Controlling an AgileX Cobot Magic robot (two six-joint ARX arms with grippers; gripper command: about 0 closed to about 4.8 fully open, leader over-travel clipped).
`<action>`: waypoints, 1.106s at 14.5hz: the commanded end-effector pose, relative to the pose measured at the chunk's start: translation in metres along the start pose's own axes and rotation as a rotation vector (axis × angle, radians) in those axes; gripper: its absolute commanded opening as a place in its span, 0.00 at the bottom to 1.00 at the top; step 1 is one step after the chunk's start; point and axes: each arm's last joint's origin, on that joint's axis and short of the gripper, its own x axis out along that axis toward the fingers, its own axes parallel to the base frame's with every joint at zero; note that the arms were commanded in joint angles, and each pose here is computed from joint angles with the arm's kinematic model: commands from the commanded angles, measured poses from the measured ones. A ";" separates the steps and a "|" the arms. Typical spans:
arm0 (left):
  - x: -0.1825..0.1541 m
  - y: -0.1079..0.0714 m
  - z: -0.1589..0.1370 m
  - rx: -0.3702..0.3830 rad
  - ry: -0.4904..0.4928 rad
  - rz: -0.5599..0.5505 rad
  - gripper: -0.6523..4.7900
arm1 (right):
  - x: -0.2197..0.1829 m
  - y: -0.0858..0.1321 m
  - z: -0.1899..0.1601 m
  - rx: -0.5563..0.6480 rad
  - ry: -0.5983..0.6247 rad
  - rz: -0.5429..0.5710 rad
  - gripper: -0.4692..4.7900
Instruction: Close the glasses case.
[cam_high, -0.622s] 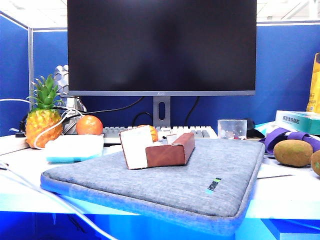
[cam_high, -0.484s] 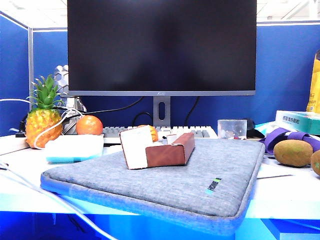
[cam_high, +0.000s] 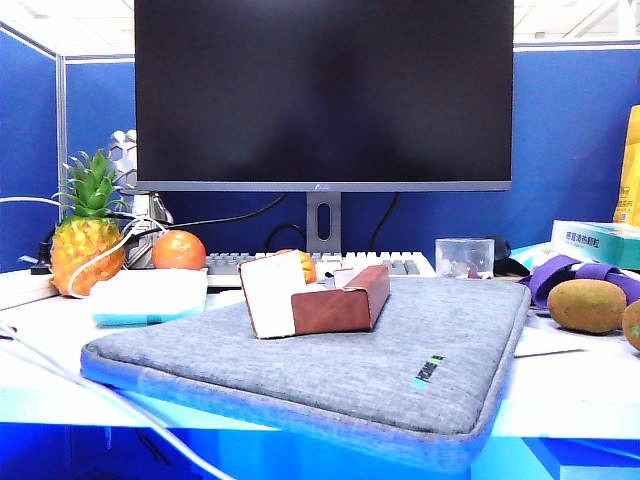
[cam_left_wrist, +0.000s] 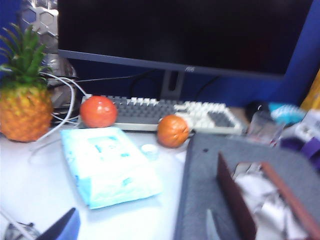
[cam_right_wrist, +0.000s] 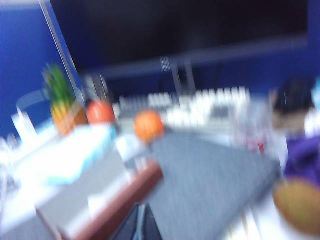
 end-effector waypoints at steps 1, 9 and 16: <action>-0.001 -0.002 0.016 -0.050 -0.097 -0.019 0.74 | 0.000 0.001 0.009 0.003 -0.061 -0.017 0.09; 0.085 -0.015 0.087 -0.019 0.206 -0.092 0.75 | 0.122 0.025 0.098 -0.080 0.212 -0.012 0.09; 0.125 -0.013 0.084 0.010 0.464 0.009 0.75 | 0.234 0.038 0.098 -0.080 0.550 0.192 0.09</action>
